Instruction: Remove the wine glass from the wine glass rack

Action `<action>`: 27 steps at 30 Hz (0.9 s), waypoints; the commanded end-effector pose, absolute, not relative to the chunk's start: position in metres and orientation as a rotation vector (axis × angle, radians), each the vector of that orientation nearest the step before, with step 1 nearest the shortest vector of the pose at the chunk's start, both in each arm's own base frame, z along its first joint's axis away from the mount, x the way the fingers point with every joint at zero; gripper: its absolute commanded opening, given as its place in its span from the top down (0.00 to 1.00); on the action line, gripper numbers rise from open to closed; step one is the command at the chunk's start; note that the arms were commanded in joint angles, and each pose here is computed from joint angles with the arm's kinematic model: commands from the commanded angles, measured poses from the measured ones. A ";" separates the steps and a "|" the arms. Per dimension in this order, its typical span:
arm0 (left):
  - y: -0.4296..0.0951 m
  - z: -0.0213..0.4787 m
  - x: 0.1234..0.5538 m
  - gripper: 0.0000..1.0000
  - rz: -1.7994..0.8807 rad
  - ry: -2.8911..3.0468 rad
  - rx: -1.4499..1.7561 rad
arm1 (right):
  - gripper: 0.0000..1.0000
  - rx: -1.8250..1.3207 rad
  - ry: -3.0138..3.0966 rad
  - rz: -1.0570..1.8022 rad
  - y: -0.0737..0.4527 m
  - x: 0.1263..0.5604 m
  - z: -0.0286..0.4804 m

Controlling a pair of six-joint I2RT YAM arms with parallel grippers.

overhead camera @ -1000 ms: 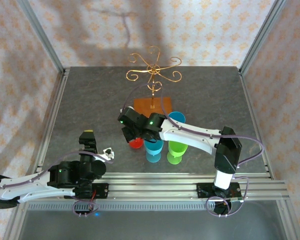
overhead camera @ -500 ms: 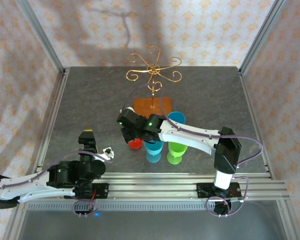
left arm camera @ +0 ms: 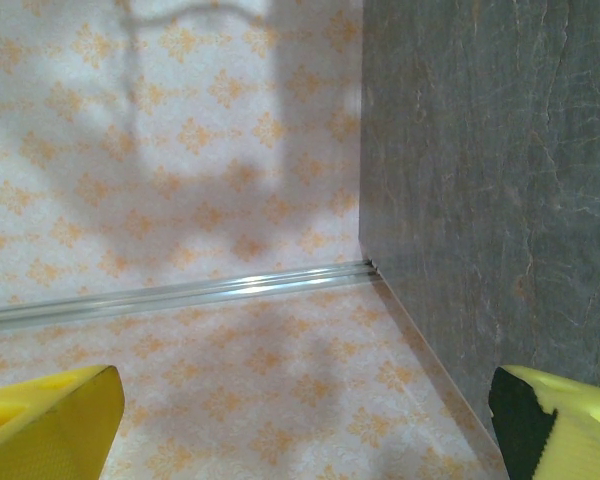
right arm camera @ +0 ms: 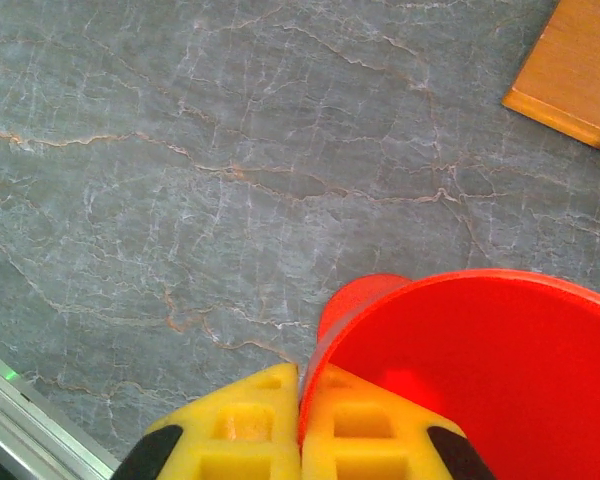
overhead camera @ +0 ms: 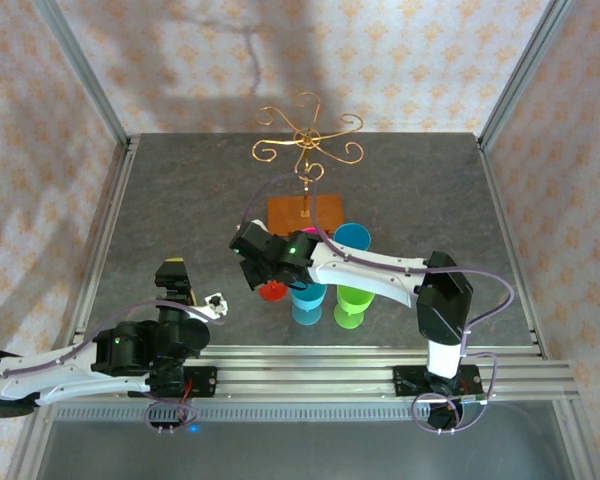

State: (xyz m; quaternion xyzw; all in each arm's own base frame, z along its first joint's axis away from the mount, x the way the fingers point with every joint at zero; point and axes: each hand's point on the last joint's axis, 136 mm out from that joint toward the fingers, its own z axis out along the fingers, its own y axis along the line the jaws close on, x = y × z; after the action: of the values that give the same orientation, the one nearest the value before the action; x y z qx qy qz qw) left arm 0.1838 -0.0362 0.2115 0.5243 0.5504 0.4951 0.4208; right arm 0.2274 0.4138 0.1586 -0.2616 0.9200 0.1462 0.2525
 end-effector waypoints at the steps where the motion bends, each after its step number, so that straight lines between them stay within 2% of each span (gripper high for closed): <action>1: -0.032 0.221 0.184 0.03 1.272 1.376 1.275 | 1.00 -0.686 2.491 0.420 0.421 0.227 0.166; 5: -0.033 0.221 0.184 0.03 1.273 1.375 1.277 | 0.94 -0.692 2.495 0.418 0.422 0.226 0.164; 10: -0.033 0.220 0.184 0.03 1.273 1.374 1.278 | 0.78 -0.700 2.494 0.409 0.423 0.224 0.166; 21: -0.034 0.218 0.184 0.03 1.279 1.371 1.285 | 0.62 -0.702 2.475 0.404 0.423 0.224 0.177; 27: -0.034 0.221 0.184 0.03 1.273 1.372 1.277 | 0.55 -0.691 2.437 0.421 0.421 0.226 0.199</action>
State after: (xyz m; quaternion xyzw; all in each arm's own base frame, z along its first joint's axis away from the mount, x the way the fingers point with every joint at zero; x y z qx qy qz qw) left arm 0.1840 -0.0368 0.2121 0.5275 0.5467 0.4977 0.4185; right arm 0.2235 0.4238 0.1769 -0.2619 0.9155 0.1593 0.2606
